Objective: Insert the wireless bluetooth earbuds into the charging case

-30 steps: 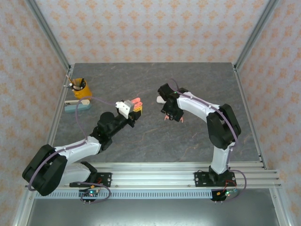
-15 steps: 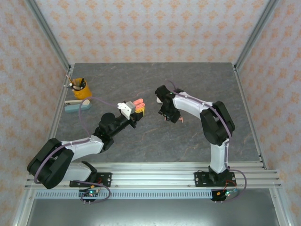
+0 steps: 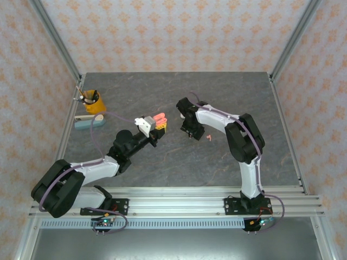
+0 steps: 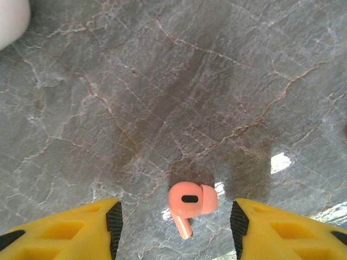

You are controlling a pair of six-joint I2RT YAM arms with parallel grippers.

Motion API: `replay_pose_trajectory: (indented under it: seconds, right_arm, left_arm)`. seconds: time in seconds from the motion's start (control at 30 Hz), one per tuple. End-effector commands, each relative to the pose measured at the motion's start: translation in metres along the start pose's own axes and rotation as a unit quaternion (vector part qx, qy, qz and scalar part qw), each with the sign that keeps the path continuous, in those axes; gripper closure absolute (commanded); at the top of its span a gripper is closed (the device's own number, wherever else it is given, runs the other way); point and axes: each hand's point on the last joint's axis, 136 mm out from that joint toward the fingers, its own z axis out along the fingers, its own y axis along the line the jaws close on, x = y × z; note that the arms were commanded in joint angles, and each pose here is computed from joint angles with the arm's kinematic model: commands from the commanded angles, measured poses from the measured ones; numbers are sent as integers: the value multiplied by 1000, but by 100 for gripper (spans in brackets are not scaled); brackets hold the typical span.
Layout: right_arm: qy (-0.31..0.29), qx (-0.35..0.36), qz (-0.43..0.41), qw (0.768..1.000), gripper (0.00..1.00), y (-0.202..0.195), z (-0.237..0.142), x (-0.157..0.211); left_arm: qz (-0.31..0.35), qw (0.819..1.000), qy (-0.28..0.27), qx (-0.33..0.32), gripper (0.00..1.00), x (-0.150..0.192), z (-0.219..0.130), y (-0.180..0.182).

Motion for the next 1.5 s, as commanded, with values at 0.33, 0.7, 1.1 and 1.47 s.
replay_pose_trajectory:
  seconds: [0.33, 0.7, 1.1, 1.47]
  right_arm:
    - [-7, 5, 1, 1000, 49, 0, 4, -2]
    - [-5, 15, -1, 1000, 54, -6, 10, -4]
    - [-3, 33, -19, 999, 56, -13, 14, -3]
    - [-1, 44, -27, 999, 60, -18, 18, -2]
  left_arm:
    - [0, 999, -39, 6, 100, -25, -3, -6]
    - [0, 999, -43, 6, 100, -29, -3, -5]
    - [-2, 999, -45, 7, 100, -33, -2, -6]
    - [-3, 999, -45, 7, 100, -34, -2, -5]
